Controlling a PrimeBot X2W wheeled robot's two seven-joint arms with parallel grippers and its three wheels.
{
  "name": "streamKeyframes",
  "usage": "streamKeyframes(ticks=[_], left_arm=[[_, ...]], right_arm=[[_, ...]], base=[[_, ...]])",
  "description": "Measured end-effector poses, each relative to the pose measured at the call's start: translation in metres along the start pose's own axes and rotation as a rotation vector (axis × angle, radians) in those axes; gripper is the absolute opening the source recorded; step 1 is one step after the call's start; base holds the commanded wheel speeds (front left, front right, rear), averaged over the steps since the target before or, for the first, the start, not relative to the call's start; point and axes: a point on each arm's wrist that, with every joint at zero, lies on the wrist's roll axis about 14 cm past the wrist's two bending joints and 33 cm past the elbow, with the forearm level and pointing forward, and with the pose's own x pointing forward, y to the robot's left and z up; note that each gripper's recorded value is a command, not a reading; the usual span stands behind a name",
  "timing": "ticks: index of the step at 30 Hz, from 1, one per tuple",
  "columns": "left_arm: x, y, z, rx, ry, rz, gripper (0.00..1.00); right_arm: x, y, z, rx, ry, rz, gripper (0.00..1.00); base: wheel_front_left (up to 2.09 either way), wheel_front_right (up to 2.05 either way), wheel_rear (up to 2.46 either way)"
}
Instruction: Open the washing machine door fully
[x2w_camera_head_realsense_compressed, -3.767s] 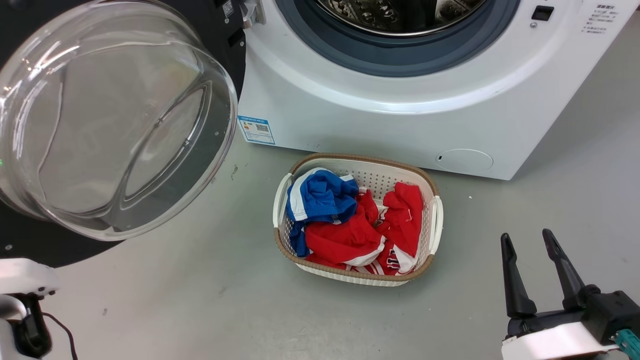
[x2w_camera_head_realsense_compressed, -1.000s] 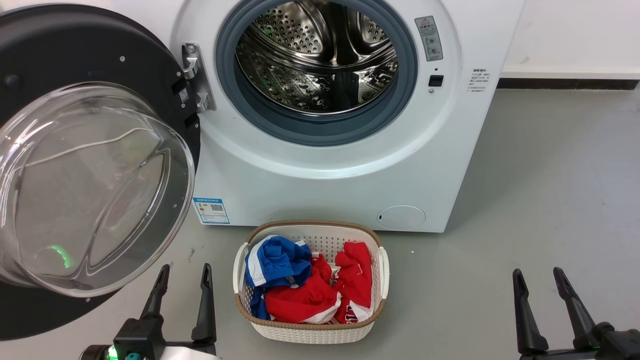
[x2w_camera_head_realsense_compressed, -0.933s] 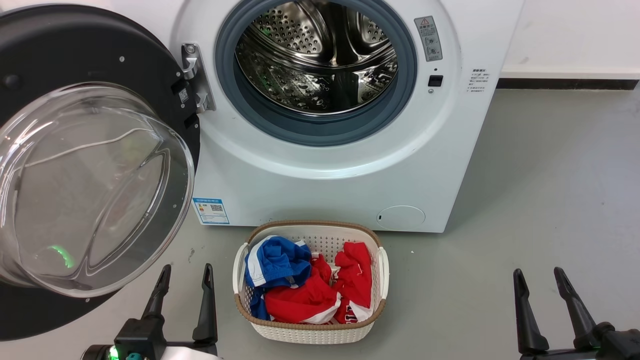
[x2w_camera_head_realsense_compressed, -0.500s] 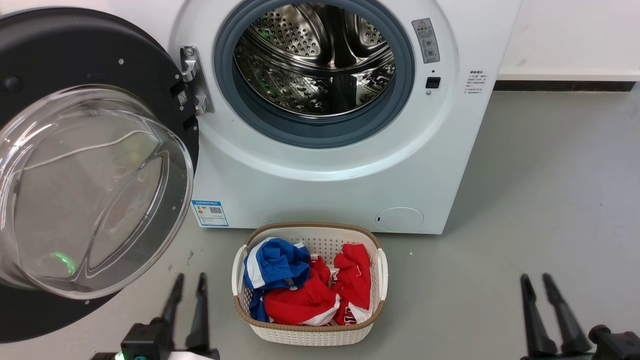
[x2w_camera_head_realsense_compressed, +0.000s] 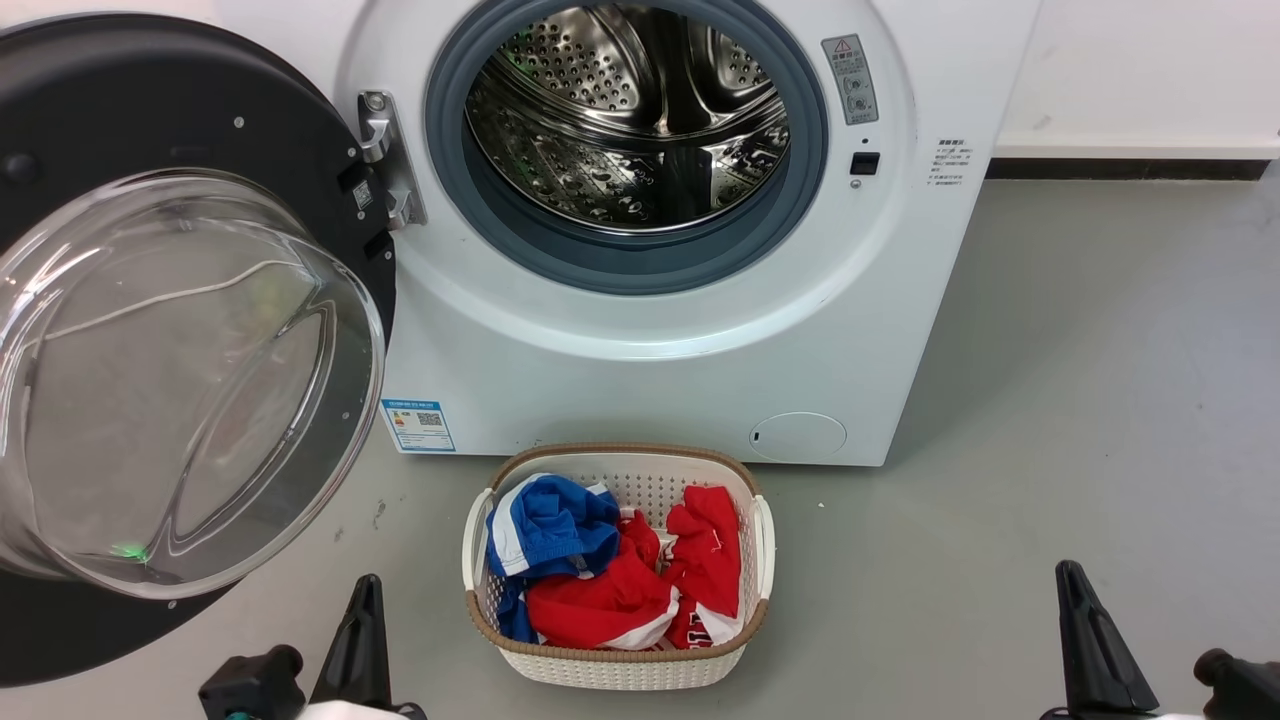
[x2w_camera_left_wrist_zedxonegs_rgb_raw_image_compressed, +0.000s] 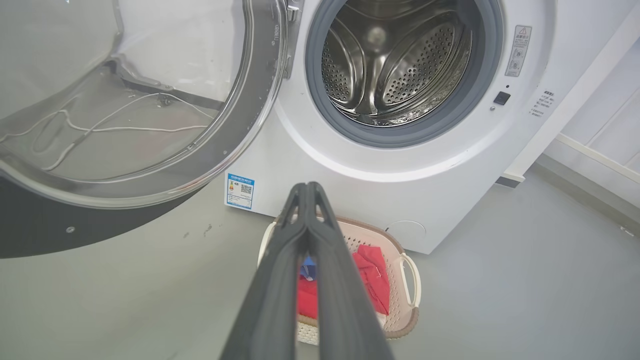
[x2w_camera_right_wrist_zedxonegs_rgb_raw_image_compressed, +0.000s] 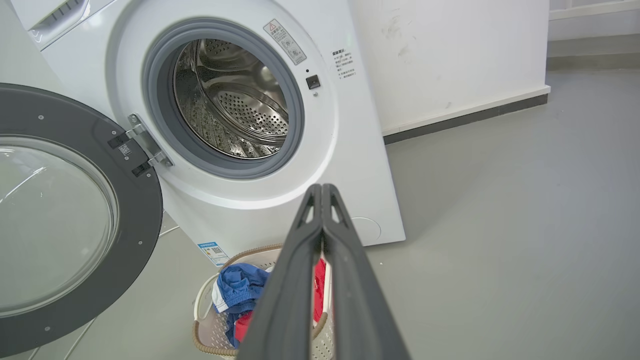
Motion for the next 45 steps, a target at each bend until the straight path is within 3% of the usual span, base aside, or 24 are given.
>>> streamKeyframes(ticks=[18, 45], left_arm=[[0.014, 0.006, 0.002, -0.344, 0.032, 0.037, 0.00], [0.028, 0.007, 0.005, -0.709, 0.053, 0.041, 0.00]], right_arm=[[0.015, -0.009, 0.000, 0.331, 0.012, -0.055, 0.00], [0.030, -0.015, 0.000, 0.675, 0.025, -0.088, 0.00]], base=[[0.00, 0.00, 0.00], [0.00, 0.00, 0.00]])
